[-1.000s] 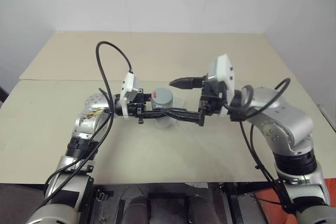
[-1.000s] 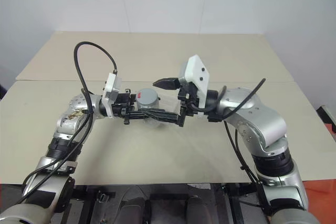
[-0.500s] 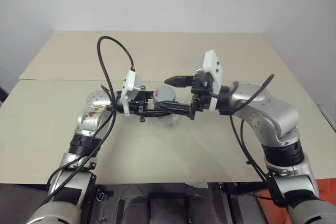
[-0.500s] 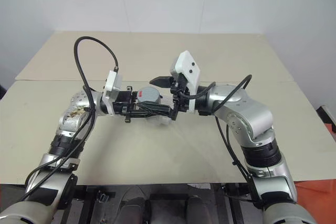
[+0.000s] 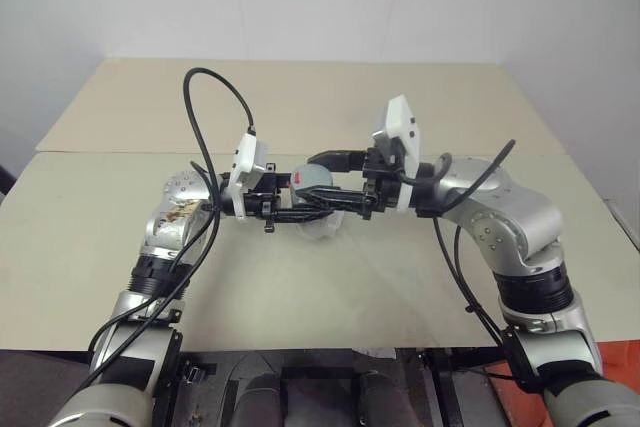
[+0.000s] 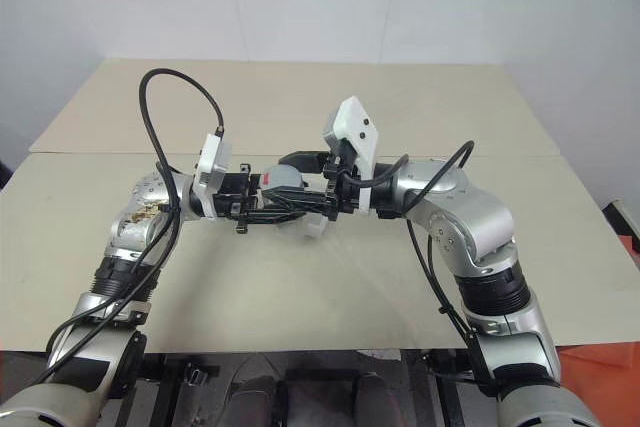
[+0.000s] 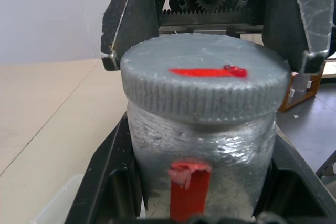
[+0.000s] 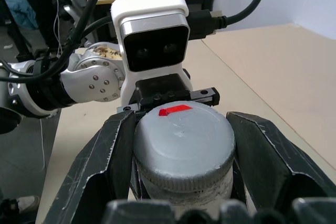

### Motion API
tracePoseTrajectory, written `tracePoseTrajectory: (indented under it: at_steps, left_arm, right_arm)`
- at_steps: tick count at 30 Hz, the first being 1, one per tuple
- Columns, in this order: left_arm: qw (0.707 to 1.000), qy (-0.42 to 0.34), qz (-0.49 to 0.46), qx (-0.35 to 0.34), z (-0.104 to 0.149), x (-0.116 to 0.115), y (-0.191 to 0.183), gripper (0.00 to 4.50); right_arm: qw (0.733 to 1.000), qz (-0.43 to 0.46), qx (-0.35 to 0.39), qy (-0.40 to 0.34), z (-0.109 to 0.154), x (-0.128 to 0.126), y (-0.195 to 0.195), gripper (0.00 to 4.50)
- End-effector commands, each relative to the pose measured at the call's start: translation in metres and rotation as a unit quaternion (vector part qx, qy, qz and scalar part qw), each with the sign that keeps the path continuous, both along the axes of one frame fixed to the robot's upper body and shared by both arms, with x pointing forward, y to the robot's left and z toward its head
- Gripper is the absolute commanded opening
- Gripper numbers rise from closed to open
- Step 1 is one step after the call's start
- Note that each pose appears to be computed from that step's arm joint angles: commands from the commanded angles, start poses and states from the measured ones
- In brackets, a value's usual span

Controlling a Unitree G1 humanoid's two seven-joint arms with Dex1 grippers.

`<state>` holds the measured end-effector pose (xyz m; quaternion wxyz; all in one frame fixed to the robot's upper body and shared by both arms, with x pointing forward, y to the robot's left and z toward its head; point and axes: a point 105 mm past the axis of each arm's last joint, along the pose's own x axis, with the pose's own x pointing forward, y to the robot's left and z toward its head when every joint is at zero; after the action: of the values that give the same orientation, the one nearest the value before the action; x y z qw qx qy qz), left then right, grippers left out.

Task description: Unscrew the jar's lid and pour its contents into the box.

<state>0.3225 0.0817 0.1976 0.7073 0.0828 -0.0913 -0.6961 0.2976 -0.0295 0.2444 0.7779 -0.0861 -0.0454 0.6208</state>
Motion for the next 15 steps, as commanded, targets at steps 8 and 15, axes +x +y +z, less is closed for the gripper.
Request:
tracePoseTrajectory:
  at_steps: [8,15]
  left_arm:
    - [0.996,-0.007,-0.092,0.002,0.023,-0.025,-0.001,2.08]
    - [0.992,-0.006,-0.128,0.010,0.025,-0.037,-0.003,2.08]
  right_arm:
    - [0.984,0.170,-0.029,-0.044,-0.002,-0.008,0.001,2.73]
    - [0.968,0.245,-0.044,-0.026,-0.002,0.011,0.006,2.73]
